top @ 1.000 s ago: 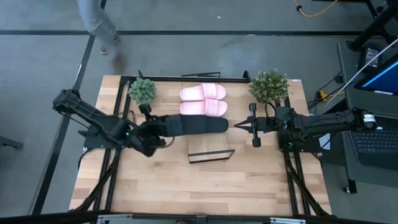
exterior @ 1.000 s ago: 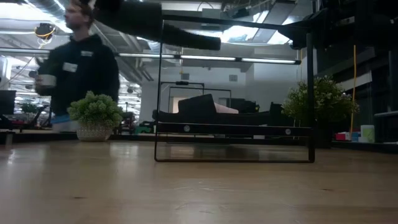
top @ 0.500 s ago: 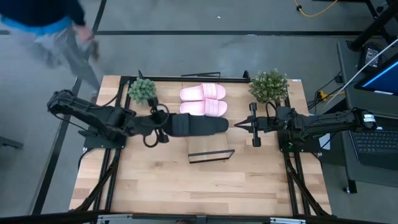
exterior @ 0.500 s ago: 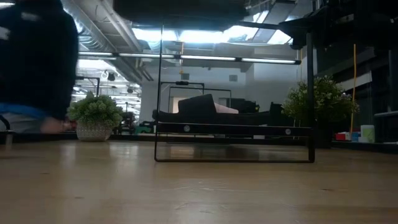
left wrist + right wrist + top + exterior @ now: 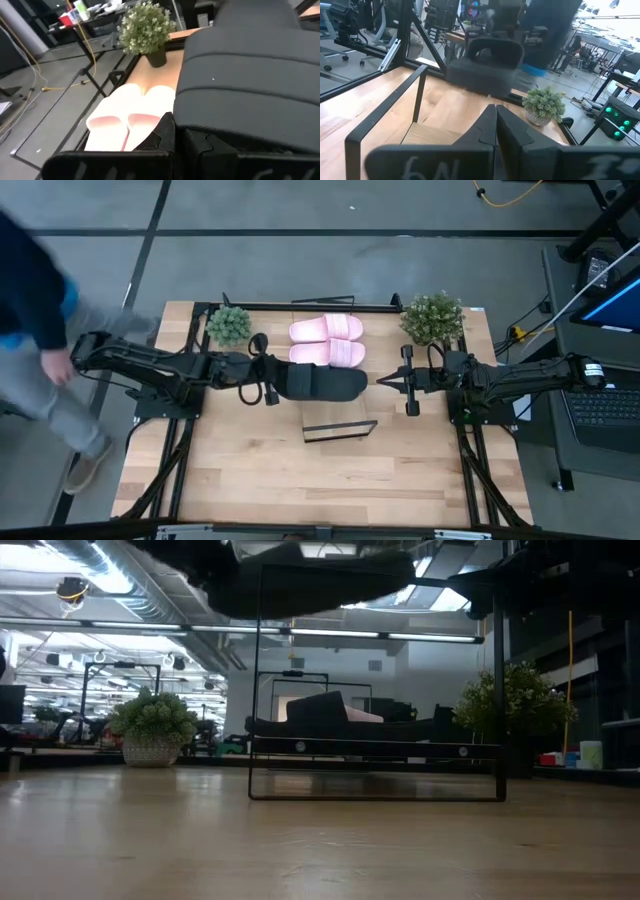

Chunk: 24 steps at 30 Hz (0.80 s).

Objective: Pick and place slides into the shelf
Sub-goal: Put the black slides on the shelf

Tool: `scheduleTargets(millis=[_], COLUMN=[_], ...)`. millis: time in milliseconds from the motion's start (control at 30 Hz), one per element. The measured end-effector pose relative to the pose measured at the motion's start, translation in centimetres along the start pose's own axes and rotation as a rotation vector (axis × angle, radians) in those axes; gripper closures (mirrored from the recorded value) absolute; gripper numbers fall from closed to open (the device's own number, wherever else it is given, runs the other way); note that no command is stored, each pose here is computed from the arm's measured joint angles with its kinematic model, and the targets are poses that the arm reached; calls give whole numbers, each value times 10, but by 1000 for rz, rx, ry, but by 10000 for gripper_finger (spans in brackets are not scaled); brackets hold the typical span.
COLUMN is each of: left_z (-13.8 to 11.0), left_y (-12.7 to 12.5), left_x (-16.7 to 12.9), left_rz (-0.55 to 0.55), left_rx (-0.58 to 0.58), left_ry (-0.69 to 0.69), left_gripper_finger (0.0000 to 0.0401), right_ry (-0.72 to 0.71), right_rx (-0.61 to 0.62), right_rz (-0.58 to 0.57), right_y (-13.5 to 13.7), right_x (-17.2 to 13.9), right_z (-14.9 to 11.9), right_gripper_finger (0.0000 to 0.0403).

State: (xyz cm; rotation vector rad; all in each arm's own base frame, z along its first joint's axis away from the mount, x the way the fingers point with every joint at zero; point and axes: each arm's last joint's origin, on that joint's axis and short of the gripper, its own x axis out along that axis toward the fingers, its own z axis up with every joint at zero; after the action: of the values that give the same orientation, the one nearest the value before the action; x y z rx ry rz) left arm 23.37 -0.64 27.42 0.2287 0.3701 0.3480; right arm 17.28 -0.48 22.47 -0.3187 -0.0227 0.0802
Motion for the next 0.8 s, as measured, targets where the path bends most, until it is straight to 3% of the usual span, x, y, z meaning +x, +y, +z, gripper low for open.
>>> scheduleTargets(millis=[500,800], left_z=[-31,-39], left_y=[-10,-21], left_x=[14,34], left_rz=[-5,-8], left_rx=[-201,-210], left_ry=[-48,-43], left_gripper_finger=[401,401], right_ry=[0,2], right_rx=[-1,-1], right_rz=[0,0], right_y=[0,0], right_x=[0,0], right_z=[0,0], right_gripper_finger=[389,389])
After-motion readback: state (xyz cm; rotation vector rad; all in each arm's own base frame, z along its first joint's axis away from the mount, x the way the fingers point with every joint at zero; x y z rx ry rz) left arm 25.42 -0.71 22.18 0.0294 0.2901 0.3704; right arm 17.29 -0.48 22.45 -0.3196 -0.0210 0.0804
